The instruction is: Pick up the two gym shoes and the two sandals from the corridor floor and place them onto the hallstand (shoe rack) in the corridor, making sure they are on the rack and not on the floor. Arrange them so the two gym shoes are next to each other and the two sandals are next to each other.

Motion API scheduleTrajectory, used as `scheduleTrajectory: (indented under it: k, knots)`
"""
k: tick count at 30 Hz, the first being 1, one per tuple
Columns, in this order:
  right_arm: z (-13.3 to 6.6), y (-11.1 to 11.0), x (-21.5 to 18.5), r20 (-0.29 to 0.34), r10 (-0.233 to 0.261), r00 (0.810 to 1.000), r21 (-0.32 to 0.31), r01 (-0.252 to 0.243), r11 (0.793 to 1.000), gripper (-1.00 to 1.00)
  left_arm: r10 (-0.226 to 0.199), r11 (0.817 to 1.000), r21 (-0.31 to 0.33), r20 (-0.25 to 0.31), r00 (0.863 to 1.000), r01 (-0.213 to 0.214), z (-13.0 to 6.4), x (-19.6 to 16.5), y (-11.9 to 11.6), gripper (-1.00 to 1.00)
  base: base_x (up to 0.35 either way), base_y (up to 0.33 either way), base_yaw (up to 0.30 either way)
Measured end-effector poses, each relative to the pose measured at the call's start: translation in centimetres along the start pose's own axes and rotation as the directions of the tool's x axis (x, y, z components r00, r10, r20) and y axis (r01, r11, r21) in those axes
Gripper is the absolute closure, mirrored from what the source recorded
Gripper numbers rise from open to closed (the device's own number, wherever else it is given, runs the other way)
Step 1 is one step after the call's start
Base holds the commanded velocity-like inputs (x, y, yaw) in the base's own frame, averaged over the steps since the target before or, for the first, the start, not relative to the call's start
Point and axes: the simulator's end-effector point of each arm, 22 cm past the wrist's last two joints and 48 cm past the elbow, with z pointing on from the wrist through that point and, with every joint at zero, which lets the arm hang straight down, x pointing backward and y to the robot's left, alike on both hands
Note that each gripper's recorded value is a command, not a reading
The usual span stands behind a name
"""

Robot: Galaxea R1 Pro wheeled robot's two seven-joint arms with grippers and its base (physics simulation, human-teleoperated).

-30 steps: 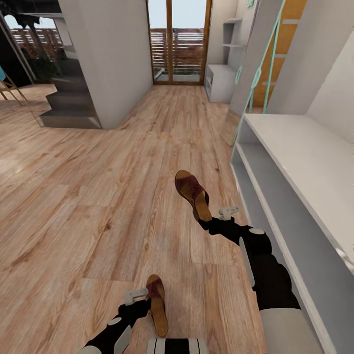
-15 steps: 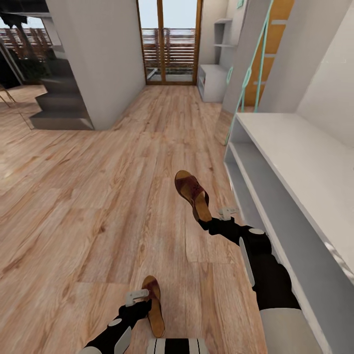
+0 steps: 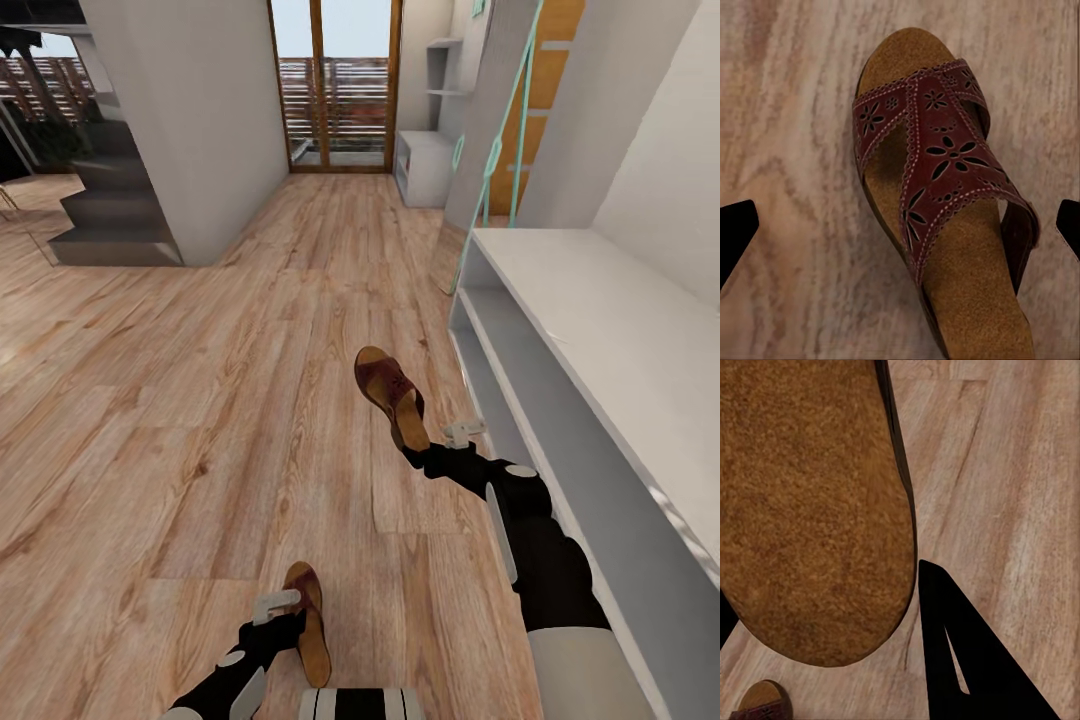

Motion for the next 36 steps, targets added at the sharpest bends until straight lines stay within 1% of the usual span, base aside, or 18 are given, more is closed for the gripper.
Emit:
scheduleTrajectory:
  k: [10,22,28,36]
  knots:
    - [0.0,0.2,-0.2,0.005,0.002,1.0,-0.003,-0.002,1.0,1.0,0.002,1.0,0.007,0.048,0.999,-0.003,0.0,-1.2,-0.3,-1.0,0.0,0.0,0.0]
    - [0.1,0.3,0.0,-0.001,0.003,1.0,-0.005,-0.003,1.0,1.0,0.006,1.0,0.008,0.054,0.999,-0.007,0.0,-1.3,-0.3,-1.0,-0.001,-0.001,0.0]
    - [0.1,0.3,0.1,-0.002,0.004,1.0,-0.005,-0.004,1.0,1.0,0.008,1.0,0.008,0.055,0.998,-0.009,0.0,-1.3,-0.3,-1.0,-0.069,-0.091,0.0]
    - [0.1,0.4,0.1,-0.002,0.003,1.0,-0.007,-0.003,1.0,1.0,0.008,1.0,0.006,0.055,0.998,-0.008,0.0,-1.3,-0.3,-1.0,-0.016,-0.021,0.0]
